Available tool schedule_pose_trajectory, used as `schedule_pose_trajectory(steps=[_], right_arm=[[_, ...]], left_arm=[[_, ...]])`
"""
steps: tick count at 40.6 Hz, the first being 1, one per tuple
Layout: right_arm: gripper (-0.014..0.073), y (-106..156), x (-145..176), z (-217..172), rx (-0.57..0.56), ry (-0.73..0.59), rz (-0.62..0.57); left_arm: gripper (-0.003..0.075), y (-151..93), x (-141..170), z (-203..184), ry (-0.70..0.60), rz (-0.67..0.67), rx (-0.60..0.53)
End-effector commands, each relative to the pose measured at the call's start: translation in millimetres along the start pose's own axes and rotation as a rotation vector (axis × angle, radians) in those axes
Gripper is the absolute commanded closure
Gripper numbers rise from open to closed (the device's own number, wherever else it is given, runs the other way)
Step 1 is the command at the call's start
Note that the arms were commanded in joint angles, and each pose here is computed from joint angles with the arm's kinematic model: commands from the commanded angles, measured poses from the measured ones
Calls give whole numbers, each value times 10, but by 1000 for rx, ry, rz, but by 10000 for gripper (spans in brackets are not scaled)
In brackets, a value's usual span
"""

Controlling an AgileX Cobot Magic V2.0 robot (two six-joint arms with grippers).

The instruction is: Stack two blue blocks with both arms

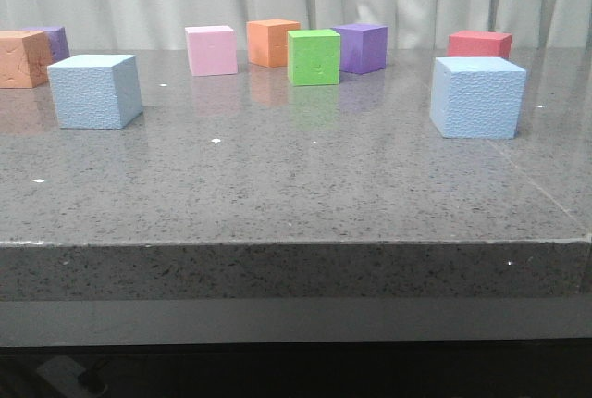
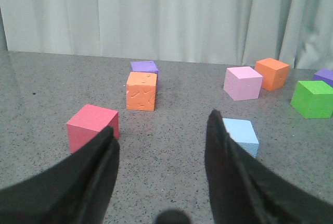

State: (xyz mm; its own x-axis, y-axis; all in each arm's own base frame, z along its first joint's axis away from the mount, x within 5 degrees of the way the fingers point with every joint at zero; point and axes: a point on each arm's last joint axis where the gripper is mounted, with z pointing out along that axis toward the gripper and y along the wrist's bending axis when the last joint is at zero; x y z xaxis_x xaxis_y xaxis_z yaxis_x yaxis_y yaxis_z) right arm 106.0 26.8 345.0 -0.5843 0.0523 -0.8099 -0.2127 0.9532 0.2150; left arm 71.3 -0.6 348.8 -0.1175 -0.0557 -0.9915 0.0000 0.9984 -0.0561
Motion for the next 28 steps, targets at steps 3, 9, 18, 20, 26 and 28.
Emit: schedule_pose_trajectory(steps=[3, 9, 18, 20, 26, 28], right_arm=[[-6, 83, -273, 182, -142, 75, -40], [5, 177, -477, 356, -236, 184, -78], [5, 430, -848, 481, -256, 199, -176], [5, 427, -940, 513, -185, 203, -191], [5, 334, -1143, 657, 39, 195, -140], [5, 311, -1189, 696, 71, 174, -133]], left_arm=[[357, -14, -176, -7, -105, -4, 12], [357, -14, -176, -7, -105, -4, 12], [357, -14, -176, -7, -105, -4, 12], [357, -14, -176, -7, -105, -4, 12], [357, -14, -176, -7, -105, -4, 12], [357, -14, -176, -7, -105, -4, 12]])
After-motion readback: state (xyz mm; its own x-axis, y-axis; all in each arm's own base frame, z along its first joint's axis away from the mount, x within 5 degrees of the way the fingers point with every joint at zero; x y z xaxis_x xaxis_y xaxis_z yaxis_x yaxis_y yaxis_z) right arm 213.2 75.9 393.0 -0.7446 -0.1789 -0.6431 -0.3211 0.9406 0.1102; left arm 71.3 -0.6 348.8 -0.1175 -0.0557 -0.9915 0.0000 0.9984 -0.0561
